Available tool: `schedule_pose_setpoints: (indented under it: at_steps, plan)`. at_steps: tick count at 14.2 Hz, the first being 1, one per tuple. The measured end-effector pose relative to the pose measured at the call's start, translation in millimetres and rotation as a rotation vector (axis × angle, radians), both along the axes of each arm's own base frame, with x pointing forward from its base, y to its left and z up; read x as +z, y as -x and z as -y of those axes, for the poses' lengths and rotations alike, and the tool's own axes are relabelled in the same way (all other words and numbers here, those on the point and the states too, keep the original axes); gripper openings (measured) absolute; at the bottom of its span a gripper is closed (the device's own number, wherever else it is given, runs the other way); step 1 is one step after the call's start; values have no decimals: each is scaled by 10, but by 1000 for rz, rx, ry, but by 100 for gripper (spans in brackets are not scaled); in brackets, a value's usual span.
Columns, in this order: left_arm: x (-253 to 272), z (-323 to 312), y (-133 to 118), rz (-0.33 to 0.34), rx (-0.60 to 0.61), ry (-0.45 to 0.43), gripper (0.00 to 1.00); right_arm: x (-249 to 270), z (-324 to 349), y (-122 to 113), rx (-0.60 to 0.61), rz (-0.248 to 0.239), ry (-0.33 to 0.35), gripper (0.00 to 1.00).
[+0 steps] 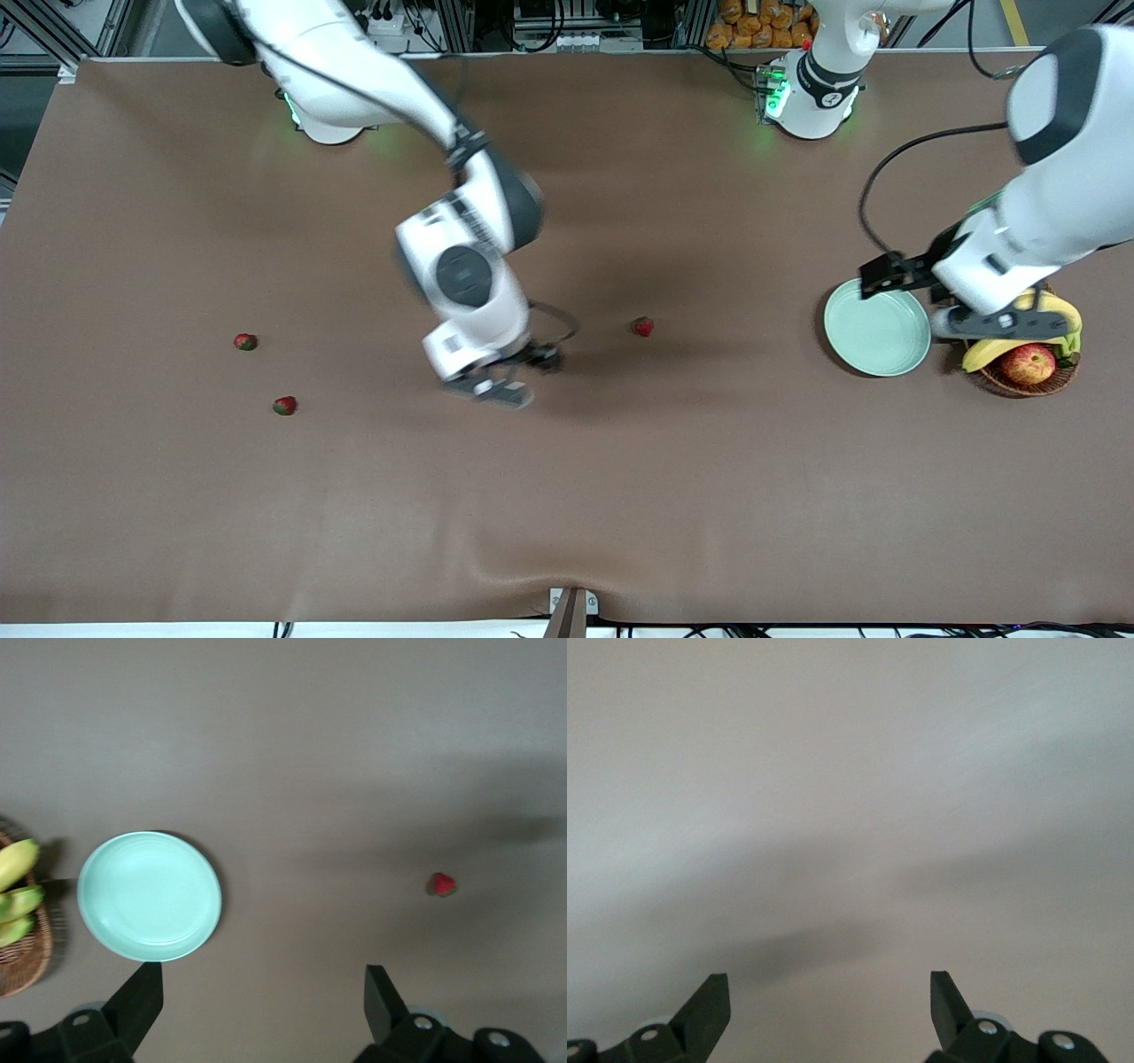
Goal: Collect all strawberries into plate
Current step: 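Release the strawberry at the middle while the left gripper moves out, then grasp the middle strawberry with the left gripper while the right grasps another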
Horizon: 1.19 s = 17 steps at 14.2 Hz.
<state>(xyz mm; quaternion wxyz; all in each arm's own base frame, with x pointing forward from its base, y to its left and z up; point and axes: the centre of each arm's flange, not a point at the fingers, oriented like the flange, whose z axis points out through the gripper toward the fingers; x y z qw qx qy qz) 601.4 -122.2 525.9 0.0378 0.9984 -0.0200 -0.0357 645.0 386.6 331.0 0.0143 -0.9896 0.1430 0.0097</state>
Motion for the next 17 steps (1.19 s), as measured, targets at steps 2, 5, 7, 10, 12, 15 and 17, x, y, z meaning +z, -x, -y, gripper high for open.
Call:
schedule_pose_setpoints:
  at_steps: [2,5,7,10,12,15,17]
  plan:
    - [-213,307,-35,-12,-11,-2,100,-57,610,-256,-65,-29,62,100]
    - [-505,830,-5,-33,-10,-12,100,-181,1264,-437,-142,-49,155,100]
    - [-693,1158,58,-53,-33,-22,100,-318,1587,-464,-141,-76,200,100]
    - [-1051,1505,96,-76,-64,-32,100,-494,2038,-450,-90,-112,231,100]
    - [-1360,1711,106,-89,-70,-39,100,-493,2407,-440,-54,-104,213,100]
    - [-1793,1938,140,-116,-76,-53,100,-587,2980,-356,-13,-70,182,100]
    - [-1997,2042,166,-126,-68,-61,100,-728,3290,-287,4,-61,172,100]
